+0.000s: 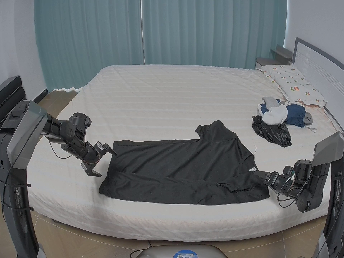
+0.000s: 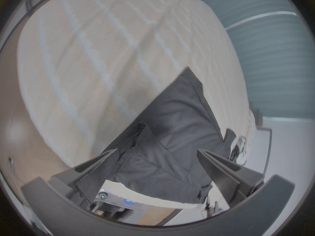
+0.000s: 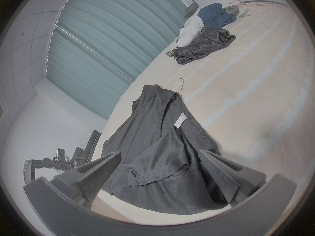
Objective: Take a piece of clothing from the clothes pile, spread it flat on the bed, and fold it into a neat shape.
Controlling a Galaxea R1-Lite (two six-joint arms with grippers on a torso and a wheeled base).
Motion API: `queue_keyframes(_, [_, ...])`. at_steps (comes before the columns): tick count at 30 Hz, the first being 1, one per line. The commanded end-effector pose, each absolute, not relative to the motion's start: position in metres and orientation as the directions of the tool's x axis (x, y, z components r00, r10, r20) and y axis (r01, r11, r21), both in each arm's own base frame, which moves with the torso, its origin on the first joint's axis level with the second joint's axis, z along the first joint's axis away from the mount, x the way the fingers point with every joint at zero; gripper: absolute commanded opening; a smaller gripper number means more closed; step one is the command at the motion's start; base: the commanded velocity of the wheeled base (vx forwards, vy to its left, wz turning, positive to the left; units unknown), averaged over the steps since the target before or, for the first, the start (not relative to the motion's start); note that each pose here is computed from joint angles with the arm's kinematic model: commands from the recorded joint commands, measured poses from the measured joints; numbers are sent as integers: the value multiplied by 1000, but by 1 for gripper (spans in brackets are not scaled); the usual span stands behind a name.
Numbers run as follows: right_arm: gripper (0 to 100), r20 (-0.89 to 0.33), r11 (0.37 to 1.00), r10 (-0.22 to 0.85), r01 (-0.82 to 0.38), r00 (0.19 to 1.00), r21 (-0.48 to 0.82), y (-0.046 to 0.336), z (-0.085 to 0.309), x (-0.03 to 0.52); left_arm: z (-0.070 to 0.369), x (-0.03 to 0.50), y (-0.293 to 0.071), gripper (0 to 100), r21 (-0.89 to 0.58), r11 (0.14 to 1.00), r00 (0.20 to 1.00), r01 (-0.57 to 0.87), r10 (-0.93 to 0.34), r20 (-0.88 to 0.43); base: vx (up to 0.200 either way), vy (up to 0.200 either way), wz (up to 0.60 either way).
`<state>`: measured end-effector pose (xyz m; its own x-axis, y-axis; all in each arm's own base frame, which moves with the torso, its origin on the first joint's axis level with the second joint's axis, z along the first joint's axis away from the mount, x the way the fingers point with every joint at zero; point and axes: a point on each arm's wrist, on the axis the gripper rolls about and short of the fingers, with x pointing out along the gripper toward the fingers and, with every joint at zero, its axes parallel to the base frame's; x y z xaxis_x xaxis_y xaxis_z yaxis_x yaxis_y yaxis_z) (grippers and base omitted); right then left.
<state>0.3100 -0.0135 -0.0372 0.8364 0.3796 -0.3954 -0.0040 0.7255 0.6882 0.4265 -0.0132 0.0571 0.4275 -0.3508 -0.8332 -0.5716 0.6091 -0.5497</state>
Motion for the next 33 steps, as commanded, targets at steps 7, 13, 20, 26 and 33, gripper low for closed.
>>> queue_keyframes(7, [100,-400,716,395,-4,827,698,-12,-36,303,44,416,-19,100,-556,783,410,-280,-426,-806,0,0,0])
queue_keyframes(13, [100,-407,715,405,-6,819,700,-11,-38,302,20,422,-32,100,-557,803,450,-215,-424,-786,0,0,0])
queue_keyframes(20, [100,-416,716,417,-10,808,699,-10,-41,301,8,420,-38,100,-562,808,479,-178,-428,-767,0,0,0])
queue_keyframes(26, [100,-427,715,417,0,802,699,-11,-45,300,8,410,-37,100,-562,805,461,-188,-433,-775,0,0,0])
queue_keyframes(33, [100,-424,715,418,-4,803,699,-10,-44,300,10,405,-33,100,-538,830,457,-151,-424,-782,0,0,0])
